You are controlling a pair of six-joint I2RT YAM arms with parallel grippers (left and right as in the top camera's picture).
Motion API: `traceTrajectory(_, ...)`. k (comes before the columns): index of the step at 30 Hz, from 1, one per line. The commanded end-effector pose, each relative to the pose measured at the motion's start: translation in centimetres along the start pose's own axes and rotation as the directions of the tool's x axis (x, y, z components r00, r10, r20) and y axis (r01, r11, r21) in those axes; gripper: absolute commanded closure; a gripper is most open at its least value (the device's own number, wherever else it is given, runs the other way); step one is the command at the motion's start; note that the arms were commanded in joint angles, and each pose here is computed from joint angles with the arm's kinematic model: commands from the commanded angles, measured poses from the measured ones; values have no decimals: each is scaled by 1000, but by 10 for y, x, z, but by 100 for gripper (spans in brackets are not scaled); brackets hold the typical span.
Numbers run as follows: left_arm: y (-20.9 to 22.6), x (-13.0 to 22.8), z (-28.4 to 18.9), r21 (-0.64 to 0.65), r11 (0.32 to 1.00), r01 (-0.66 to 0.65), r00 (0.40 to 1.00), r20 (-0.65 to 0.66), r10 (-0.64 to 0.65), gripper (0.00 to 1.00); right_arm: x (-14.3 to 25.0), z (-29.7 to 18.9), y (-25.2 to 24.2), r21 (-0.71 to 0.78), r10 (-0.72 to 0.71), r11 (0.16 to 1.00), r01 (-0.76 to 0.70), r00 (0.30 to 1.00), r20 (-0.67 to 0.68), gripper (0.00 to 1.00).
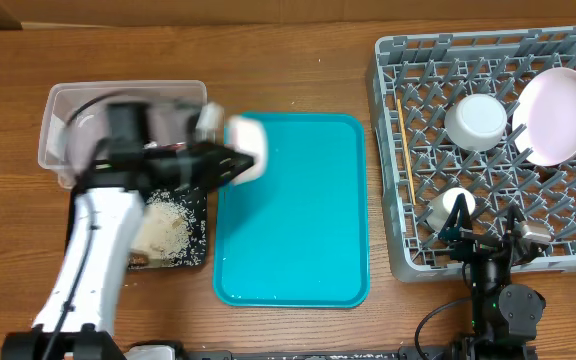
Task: Sort waste into correct bins and load items into the dishwasher
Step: 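Carry the emptied bowl with the left gripper over the dish rack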
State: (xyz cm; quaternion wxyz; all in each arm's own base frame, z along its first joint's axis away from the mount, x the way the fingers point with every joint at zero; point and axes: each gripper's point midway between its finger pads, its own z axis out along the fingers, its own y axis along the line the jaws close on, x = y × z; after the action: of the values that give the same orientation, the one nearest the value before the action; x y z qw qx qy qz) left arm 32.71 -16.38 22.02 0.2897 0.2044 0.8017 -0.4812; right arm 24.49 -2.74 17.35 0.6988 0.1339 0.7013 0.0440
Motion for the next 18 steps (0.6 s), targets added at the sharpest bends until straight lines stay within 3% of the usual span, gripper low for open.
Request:
traceTrajectory(1,-25,-22,44,-10,986,165,986,23,-165,96,1,0,-2,6,1,1000,-1,1000,7,0)
traceTrajectory(7,-77,-61,124,238,959,157,980,85,-181,96,1,0,-2,6,1,1000,-1,1000,8,0)
traceTrajectory(13,-86,-87,195,413,882,228,960,57,-274,96,1,0,-2,6,1,1000,-1,1000,8,0)
traceTrajectory(18,-85,-94,242,473,834,283,944,18,-330,96,1,0,-2,6,1,1000,-1,1000,7,0)
